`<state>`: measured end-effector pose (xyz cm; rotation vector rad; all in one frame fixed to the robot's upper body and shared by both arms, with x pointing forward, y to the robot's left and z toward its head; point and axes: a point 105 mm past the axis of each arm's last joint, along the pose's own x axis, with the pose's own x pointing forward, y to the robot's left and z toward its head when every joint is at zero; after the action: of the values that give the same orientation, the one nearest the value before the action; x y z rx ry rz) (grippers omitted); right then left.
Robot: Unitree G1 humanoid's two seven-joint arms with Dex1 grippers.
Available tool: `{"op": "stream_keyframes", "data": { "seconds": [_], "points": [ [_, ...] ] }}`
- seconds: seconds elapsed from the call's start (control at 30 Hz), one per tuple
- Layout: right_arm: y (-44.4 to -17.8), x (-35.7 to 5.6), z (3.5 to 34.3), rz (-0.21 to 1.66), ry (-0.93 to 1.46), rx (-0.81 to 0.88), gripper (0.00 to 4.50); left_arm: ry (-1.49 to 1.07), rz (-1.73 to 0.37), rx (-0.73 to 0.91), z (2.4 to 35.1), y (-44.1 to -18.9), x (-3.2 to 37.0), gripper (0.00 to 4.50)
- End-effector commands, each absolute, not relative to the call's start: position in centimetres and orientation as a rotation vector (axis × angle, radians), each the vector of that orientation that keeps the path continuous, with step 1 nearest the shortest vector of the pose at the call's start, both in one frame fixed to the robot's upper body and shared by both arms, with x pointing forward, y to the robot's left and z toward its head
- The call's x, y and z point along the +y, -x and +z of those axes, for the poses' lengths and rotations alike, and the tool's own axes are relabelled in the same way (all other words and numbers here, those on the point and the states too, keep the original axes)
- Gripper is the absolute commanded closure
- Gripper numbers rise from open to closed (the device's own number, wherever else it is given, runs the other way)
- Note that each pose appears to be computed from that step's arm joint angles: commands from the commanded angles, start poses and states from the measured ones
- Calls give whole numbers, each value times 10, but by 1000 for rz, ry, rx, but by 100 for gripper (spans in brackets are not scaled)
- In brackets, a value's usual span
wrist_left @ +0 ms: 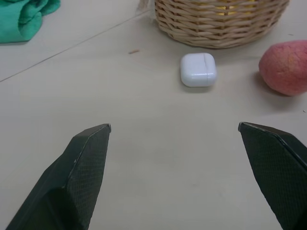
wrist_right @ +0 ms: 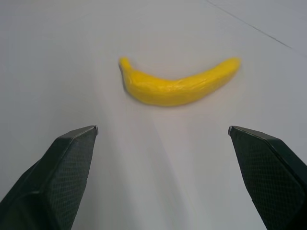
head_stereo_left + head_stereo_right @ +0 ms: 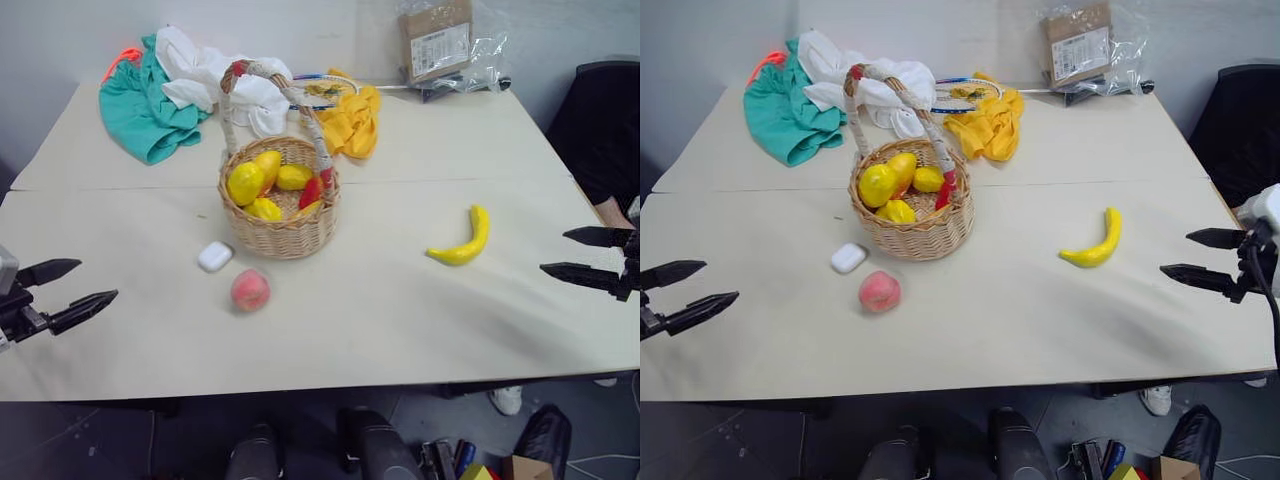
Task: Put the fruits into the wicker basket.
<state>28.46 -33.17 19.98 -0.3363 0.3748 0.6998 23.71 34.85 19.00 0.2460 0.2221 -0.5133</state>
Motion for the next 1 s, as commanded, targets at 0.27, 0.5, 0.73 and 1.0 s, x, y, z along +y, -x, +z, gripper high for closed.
{"op": "stream_keyframes", "data": {
  "seconds": [0.27, 0.5, 0.73, 1.0],
  "points": [
    [-282, -329, 215, 669, 354, 292, 0, -293, -479, 233, 190, -244, 354, 2],
    [-282, -325, 217, 659, 358, 273, 0, -261, -490, 229, 187, -250, 341, 2],
    [-281, -292, 236, 749, 352, 195, 0, -207, -505, 205, 198, -271, 304, 2],
    [-247, -184, 263, 1136, 422, 86, 0, -227, -494, 312, 184, -318, 250, 2]
  ]
}}
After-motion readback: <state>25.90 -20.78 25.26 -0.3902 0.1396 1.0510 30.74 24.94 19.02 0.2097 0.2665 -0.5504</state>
